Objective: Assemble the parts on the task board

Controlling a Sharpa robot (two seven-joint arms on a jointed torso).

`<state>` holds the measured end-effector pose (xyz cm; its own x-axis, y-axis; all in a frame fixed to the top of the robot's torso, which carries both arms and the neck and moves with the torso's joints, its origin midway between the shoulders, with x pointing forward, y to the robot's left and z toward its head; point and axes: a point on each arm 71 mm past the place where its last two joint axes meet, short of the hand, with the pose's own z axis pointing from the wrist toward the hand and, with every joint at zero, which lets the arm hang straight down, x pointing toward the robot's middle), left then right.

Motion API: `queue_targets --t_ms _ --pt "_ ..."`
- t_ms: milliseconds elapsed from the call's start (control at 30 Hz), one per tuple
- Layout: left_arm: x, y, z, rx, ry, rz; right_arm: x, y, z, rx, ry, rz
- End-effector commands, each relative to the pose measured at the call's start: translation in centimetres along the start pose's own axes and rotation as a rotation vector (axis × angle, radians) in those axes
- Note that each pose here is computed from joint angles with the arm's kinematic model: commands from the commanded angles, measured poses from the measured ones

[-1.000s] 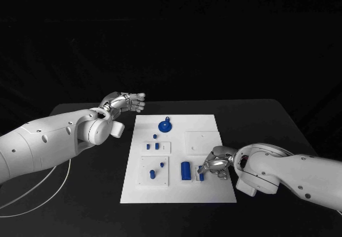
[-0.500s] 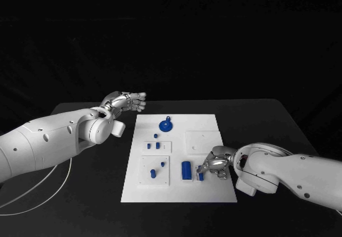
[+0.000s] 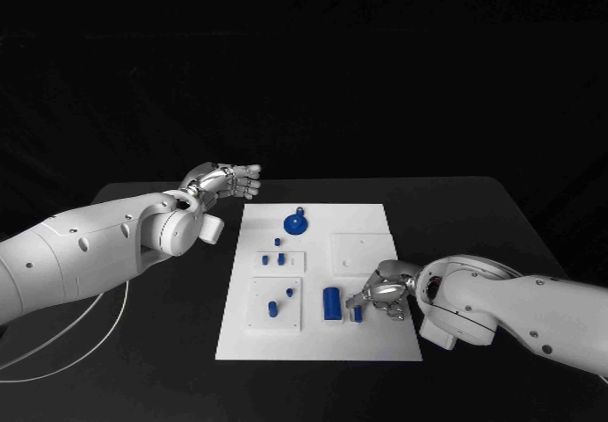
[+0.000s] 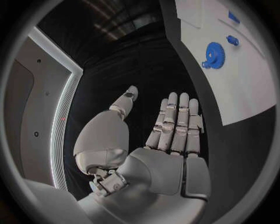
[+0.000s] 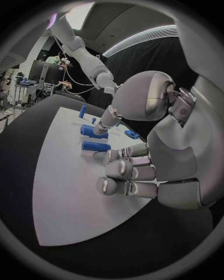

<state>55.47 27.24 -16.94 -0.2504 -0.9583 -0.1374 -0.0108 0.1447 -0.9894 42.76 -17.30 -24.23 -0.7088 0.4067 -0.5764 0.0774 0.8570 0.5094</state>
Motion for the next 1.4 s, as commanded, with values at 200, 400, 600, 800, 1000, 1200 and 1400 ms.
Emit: queue_targets --t_ms 200,400,600,800,1000,1200,1400 --pt "0.14 -0.11 0.03 0.006 0.013 -0.007 0.29 0.43 -0.22 -0.045 0.014 -0.008" --pt "0.10 -0.10 0.02 0.005 0.012 -0.007 0.20 0.29 -0.36 -0.048 0.008 -0.012" --pt "0.08 -0.09 0.02 0.005 0.012 -0.007 0.13 0.14 -0.36 -0.045 0.009 -0.041" --pt "0.11 -0.08 0.01 0.003 0.014 -0.007 0.36 0.00 -0.36 -0.037 0.046 -0.113" --pt "0.06 -0.08 -0.01 0.002 0.011 -0.003 0.63 -0.03 -0.47 -0.036 0.076 -0.136" --pt "0.11 -0.08 -0.01 0.003 0.014 -0.002 0.71 -0.01 -0.47 -0.035 0.086 -0.141" --pt "0.08 -0.08 -0.02 0.003 0.013 -0.002 0.63 0.00 -0.40 -0.035 0.076 -0.136"
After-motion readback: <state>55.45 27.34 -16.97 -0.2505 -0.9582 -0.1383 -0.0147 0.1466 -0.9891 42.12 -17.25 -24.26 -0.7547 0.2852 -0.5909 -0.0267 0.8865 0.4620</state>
